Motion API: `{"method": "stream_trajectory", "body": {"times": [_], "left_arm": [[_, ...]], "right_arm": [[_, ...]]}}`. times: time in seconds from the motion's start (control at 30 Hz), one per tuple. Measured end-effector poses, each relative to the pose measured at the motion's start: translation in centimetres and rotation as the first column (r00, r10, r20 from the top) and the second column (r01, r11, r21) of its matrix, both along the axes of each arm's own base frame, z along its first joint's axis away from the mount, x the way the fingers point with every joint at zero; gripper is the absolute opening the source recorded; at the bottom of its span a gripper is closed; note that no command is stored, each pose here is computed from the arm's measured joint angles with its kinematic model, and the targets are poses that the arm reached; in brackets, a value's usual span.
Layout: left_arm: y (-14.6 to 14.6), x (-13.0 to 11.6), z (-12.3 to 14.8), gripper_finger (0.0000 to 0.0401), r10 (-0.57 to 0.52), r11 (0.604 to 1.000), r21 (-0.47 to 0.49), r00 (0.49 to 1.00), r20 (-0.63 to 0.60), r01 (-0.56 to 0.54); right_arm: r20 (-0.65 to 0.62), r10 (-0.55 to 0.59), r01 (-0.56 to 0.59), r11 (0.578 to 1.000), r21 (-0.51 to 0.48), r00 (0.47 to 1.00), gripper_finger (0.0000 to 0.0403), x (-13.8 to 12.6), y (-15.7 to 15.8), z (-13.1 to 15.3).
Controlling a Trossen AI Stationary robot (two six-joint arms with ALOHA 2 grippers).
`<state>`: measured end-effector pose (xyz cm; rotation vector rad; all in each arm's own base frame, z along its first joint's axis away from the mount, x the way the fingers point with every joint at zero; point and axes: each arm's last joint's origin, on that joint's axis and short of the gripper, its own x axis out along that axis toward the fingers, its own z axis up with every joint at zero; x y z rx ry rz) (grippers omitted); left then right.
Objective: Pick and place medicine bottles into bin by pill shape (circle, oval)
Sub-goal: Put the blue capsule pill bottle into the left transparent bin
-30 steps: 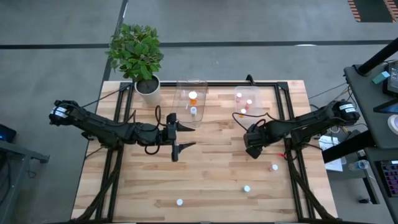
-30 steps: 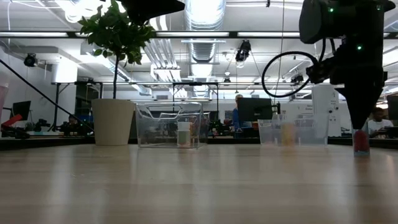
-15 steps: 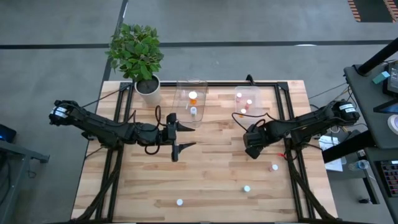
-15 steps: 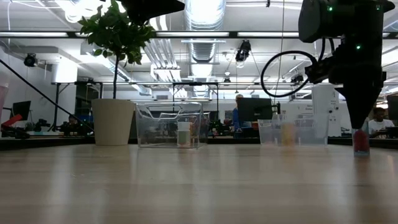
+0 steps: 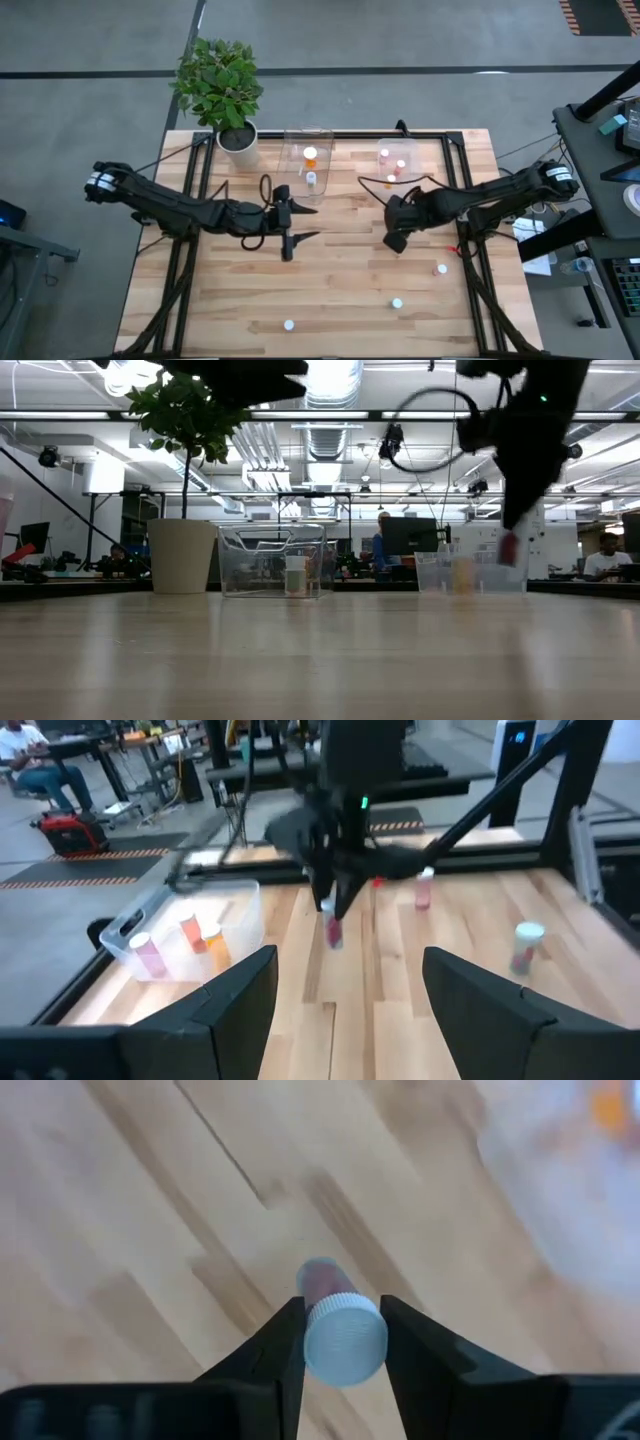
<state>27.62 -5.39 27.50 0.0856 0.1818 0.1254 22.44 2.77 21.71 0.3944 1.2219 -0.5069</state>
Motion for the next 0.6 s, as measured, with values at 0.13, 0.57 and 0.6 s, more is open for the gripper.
{"method": "stream_trajectory", "body": {"times": [0.13, 0.57, 0.6], "left_arm": [[0.2, 1.0, -0.7, 0.0233, 0.016, 1.0, 0.0, 1.0, -0.006, -0.016], [0.8, 3.1, -2.6, 0.0233, 0.046, 0.998, -0.042, 0.998, -0.045, -0.048], [0.8, 3.2, -2.8, 0.0233, 0.045, 0.998, -0.043, 0.998, -0.046, -0.047]], "right_arm": [[0.145, 0.093, -0.088, 0.995, -0.042, 0.985, 0.0107, 1.7, -0.1, 1.8], [0.439, 0.372, -0.28, 0.924, -0.261, 0.818, 0.0106, 6.1, -0.4, 5.4], [0.435, 0.39, -0.293, 0.916, -0.276, 0.812, 0.0106, 6.5, -0.4, 5.6]]}}
